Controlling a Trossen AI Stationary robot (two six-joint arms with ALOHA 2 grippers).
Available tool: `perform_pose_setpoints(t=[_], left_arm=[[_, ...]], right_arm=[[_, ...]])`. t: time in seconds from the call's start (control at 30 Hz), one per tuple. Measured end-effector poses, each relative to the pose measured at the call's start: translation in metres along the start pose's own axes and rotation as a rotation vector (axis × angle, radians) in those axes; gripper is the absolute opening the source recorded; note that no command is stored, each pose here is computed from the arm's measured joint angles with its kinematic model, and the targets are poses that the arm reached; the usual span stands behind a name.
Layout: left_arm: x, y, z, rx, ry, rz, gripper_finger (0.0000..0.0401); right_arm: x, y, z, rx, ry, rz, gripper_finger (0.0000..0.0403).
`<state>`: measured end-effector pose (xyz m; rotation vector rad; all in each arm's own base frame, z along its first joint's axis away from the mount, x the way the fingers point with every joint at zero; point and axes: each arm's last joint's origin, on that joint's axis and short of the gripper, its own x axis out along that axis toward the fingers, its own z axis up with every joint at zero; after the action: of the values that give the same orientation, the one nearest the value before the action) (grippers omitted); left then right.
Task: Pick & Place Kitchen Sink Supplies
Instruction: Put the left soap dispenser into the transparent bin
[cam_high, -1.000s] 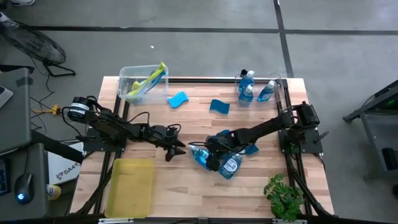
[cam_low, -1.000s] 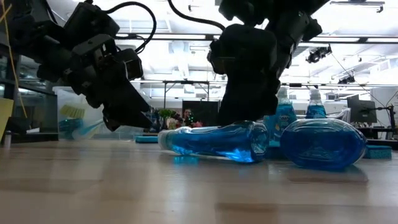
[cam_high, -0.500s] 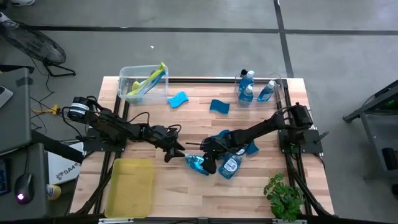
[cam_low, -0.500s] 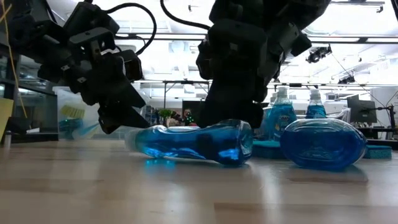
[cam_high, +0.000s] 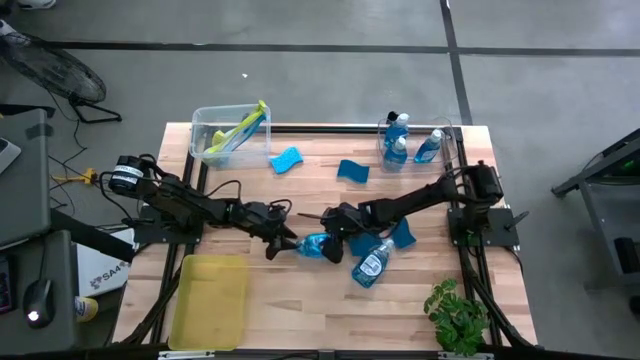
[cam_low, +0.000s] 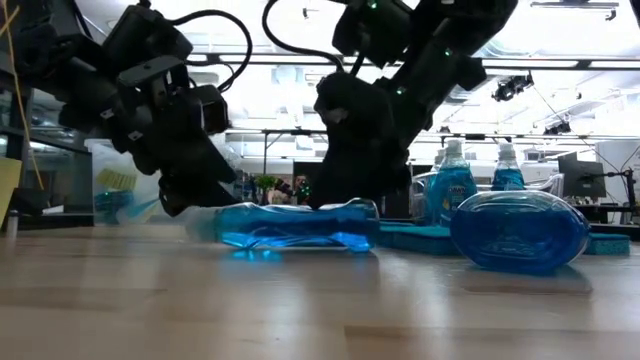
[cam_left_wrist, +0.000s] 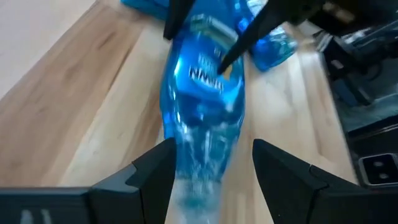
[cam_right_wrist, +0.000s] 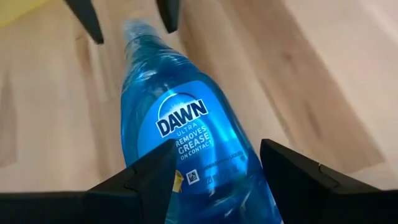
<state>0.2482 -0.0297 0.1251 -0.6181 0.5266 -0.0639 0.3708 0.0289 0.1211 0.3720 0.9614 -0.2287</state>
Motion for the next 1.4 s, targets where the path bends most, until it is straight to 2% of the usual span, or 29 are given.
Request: perform_pose_setpoints(t=[0.2, 0.6, 0.73, 1.0, 1.1, 1.23, 1.33, 1.4], left_arm=[[0.000, 0.003, -0.003, 0.016, 0.034, 0.033, 0.0209], [0.000, 0.002, -0.004, -0.002, 0.047, 0.013, 0.0209], [0.000, 0.003, -0.003, 0.058, 0.031, 0.037, 0.0209], [0.004, 0.000, 0.004, 0.272, 0.024, 0.085, 0.0209], [0.009, -0.004, 0.011, 0.339, 0.081, 0.125, 0.0212], [0.013, -0.011, 0.021, 0.412, 0.216, 0.176, 0.0242], [0.014, -0.017, 0.026, 0.422, 0.295, 0.203, 0.0284], [0.015, -0.020, 0.029, 0.415, 0.312, 0.181, 0.0310]], right_arm=[[0.000, -0.011, 0.004, 0.008, -0.002, -0.035, 0.0224], [0.001, -0.019, 0.010, 0.025, -0.026, -0.034, 0.0224], [0.002, -0.019, 0.012, -0.002, -0.041, -0.013, 0.0223], [0.003, -0.022, 0.014, 0.002, -0.038, -0.003, 0.0223], [0.003, -0.022, 0.013, -0.001, -0.038, -0.002, 0.0223], [0.003, -0.022, 0.013, -0.002, -0.033, 0.008, 0.0223], [0.003, -0.022, 0.013, -0.002, -0.032, 0.012, 0.0223], [0.003, -0.022, 0.013, -0.007, -0.032, 0.012, 0.0223]])
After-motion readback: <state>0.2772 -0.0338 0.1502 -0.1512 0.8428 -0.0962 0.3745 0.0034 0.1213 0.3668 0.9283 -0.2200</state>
